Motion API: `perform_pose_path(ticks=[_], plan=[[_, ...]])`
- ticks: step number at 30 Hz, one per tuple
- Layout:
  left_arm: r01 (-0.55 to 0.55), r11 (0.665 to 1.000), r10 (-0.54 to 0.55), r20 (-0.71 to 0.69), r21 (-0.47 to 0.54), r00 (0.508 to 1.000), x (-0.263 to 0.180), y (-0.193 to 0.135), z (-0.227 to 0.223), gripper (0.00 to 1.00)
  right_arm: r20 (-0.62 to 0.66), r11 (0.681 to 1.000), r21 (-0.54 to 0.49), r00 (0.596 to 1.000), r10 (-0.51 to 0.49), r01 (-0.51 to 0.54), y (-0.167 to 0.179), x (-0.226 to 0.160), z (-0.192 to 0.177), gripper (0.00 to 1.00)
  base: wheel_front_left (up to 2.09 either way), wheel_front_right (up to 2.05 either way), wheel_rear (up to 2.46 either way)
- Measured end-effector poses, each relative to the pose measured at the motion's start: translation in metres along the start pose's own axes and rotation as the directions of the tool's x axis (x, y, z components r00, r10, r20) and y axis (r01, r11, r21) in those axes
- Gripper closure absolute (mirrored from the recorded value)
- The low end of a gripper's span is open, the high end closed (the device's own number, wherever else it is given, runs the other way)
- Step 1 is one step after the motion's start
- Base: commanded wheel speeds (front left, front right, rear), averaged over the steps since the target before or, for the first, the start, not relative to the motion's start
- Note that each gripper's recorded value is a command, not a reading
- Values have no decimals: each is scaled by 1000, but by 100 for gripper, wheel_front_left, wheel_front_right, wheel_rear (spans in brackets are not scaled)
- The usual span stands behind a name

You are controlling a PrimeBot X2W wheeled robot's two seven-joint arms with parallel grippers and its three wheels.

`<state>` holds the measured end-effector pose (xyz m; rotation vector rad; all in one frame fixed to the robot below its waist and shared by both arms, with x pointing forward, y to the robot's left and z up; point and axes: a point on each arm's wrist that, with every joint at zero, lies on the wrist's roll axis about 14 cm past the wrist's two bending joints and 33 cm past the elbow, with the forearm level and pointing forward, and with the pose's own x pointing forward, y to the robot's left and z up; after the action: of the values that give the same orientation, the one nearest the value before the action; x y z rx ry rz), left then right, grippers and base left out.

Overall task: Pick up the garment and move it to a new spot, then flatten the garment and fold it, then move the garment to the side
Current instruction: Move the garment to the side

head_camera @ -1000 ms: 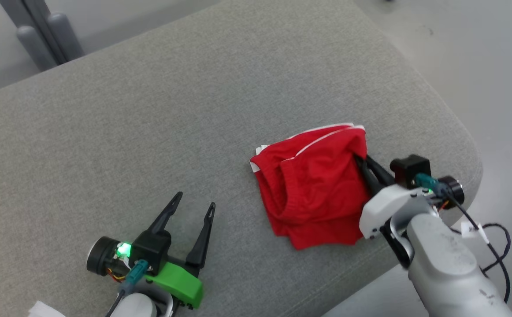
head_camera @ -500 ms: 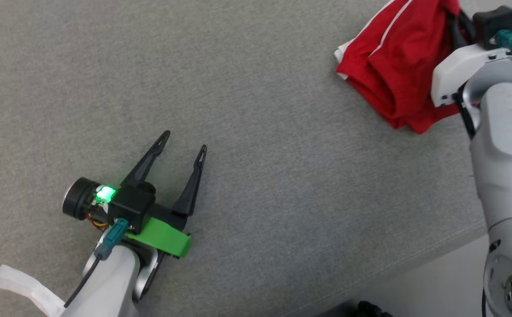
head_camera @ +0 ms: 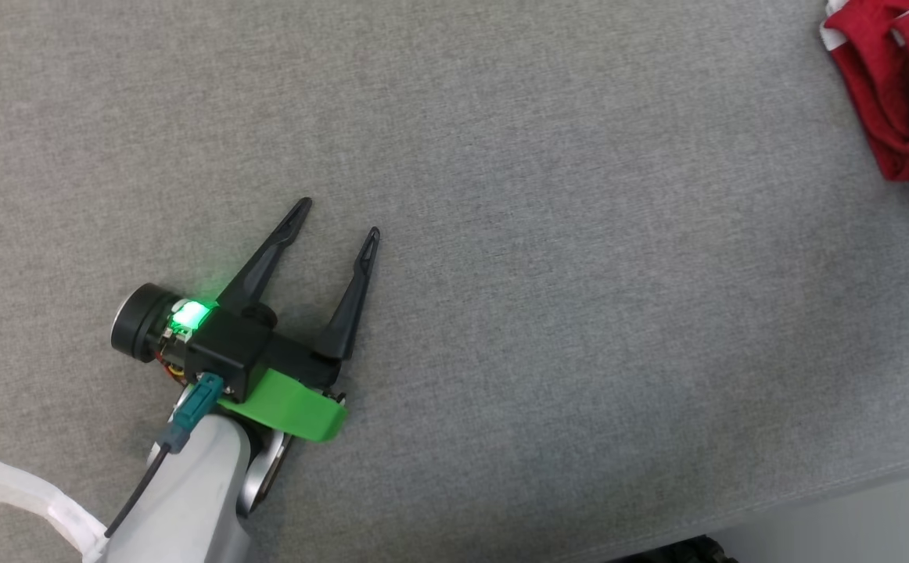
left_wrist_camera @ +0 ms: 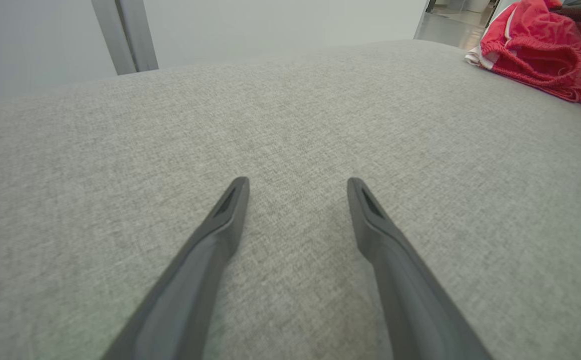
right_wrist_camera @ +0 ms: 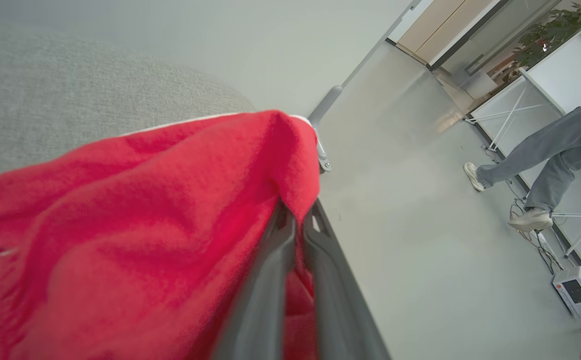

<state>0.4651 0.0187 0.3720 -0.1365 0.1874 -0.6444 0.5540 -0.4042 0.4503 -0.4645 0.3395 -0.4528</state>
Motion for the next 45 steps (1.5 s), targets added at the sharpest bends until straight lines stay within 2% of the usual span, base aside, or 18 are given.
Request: perform_pose_path(ticks=[1, 5, 9, 14, 17, 19, 21, 25, 31, 41, 45], plan=[[-4, 1000, 4, -2, -1, 1000, 0, 1, -1, 0, -13, 1000, 7, 1000, -5, 5, 0, 1, -4, 0, 0, 0, 0], [-19, 1000, 19, -2, -2, 1000, -1, 5, 0, 0, -10, 999, 38, 1000, -22, 22, -1, -3, -9, 0, 0, 0, 0], [-40, 999, 40, 2, 7, 999, -4, 8, 6, 0, 98, 996, 93, 995, -15, 6, 7, -10, 14, 0, 0, 0, 0], [-101, 995, 101, 6, 13, 995, -17, 17, 15, 0, 264, 979, 185, 964, 32, -83, 29, -22, 77, 0, 0, 0, 0], [-158, 987, 157, 34, 16, 987, -24, 28, 29, 0, 413, 957, 252, 910, 27, -143, 30, -40, 133, 0, 0, 0, 0], [-196, 980, 195, 47, 23, 980, -31, 35, 37, 0, 465, 939, 286, 885, 37, -189, 31, -54, 147, 0, 0, 0, 0], [-240, 971, 239, 53, 17, 970, -40, 41, 42, 0, 475, 908, 328, 876, 81, -262, 45, -73, 140, 0, 0, 0, 0], [-313, 949, 310, 86, 30, 947, -59, 55, 59, 0, 520, 859, 349, 840, 155, -375, 67, -108, 143, 0, 0, 0, 0], [-408, 912, 403, 111, 28, 908, -89, 69, 73, 0, 505, 794, 377, 825, 254, -476, 94, -150, 119, 0, 0, 0, 0], [-510, 860, 506, 116, 13, 855, -143, 72, 74, 0, 447, 700, 437, 812, 376, -565, 127, -206, 74, 0, 0, 0, 0], [-541, 841, 538, 109, 3, 836, -166, 68, 68, 0, 438, 680, 459, 811, 387, -572, 127, -223, 64, 0, 0, 0, 0]])
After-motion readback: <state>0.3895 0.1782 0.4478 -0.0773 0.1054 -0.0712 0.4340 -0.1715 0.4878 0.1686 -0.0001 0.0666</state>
